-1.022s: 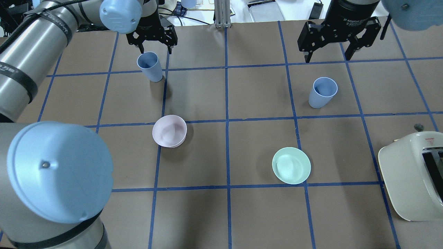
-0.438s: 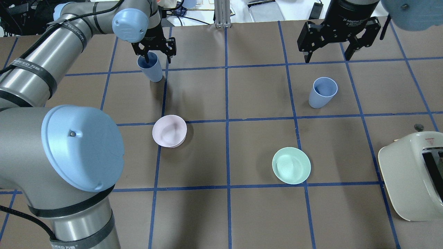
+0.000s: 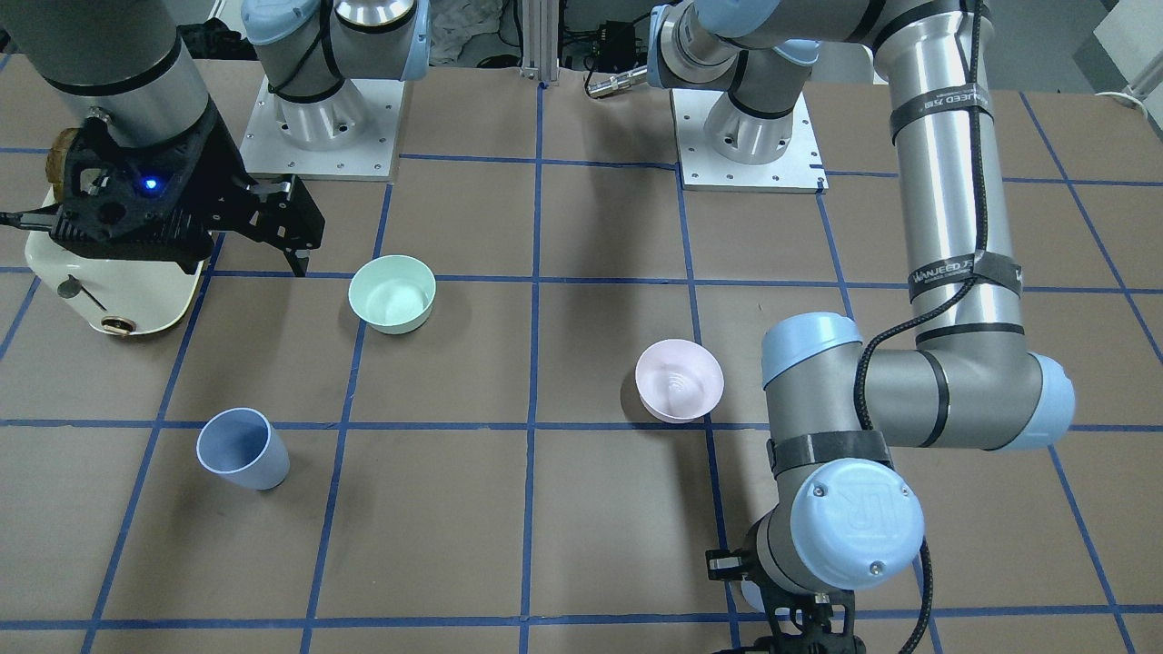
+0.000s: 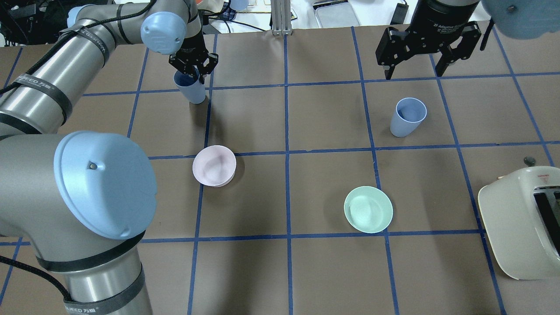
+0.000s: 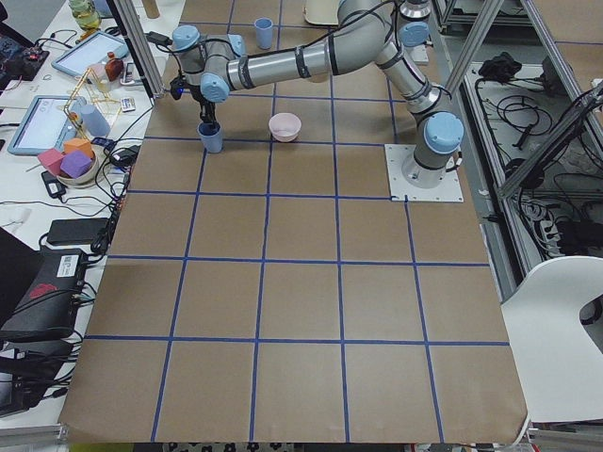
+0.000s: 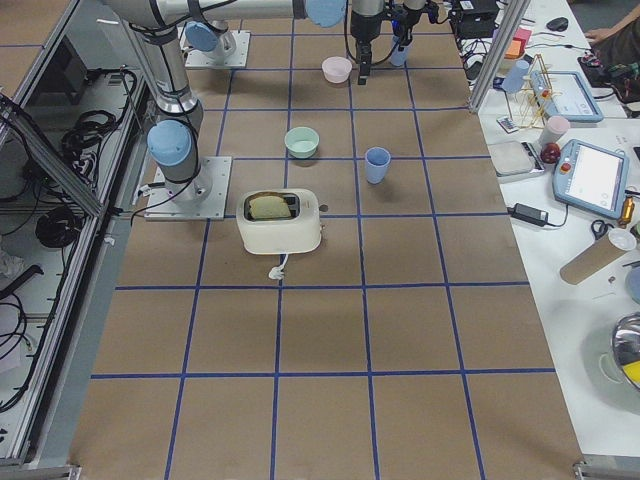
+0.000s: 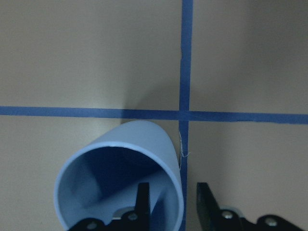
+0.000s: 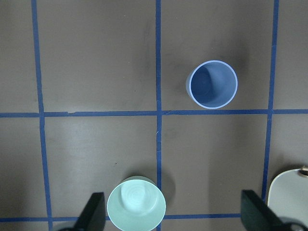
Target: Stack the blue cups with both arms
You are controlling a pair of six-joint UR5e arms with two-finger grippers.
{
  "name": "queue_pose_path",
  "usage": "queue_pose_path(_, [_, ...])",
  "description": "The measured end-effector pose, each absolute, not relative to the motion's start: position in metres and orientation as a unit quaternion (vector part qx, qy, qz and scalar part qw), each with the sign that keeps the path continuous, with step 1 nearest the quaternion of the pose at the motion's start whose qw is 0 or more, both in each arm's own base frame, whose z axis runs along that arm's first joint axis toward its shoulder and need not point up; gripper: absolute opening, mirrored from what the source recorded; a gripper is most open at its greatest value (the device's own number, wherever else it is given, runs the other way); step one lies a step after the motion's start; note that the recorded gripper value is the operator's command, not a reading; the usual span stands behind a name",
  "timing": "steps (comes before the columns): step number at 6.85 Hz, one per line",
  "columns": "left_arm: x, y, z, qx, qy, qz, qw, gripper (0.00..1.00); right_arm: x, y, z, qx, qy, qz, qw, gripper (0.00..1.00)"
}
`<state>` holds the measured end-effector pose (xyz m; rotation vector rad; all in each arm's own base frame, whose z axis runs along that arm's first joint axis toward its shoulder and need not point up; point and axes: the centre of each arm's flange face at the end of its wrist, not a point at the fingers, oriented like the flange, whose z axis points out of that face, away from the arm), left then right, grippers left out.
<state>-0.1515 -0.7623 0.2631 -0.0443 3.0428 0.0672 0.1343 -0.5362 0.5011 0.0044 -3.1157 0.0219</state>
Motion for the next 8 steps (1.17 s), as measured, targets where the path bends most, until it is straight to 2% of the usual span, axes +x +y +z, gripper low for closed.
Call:
queue_pose_path(2, [-0.202, -0.747, 0.296, -0.004, 0.999, -0.002, 0.043, 0.00, 0.134, -0.536, 0.501, 0.001, -1.000, 0.007, 0.013, 1.00])
queue_pose_path(4, [-0.306, -0.702, 0.310, -0.001, 1.000, -0.009, 0.030, 0.00, 0.134, -0.536, 0.501, 0.001, -1.000, 0.006, 0.013, 1.00])
queue_pose_path(6, [-0.383, -0.633, 0.277, -0.034, 0.999, 0.032, 0.023, 0.00, 0.133, -0.536, 0.501, 0.001, -1.000, 0.006, 0.013, 1.00])
queue_pose_path(8, [-0.398, -0.583, 0.260, -0.050, 0.996, 0.071, 0.015, 0.00, 0.133, -0.536, 0.501, 0.001, -1.000, 0.006, 0.014, 1.00])
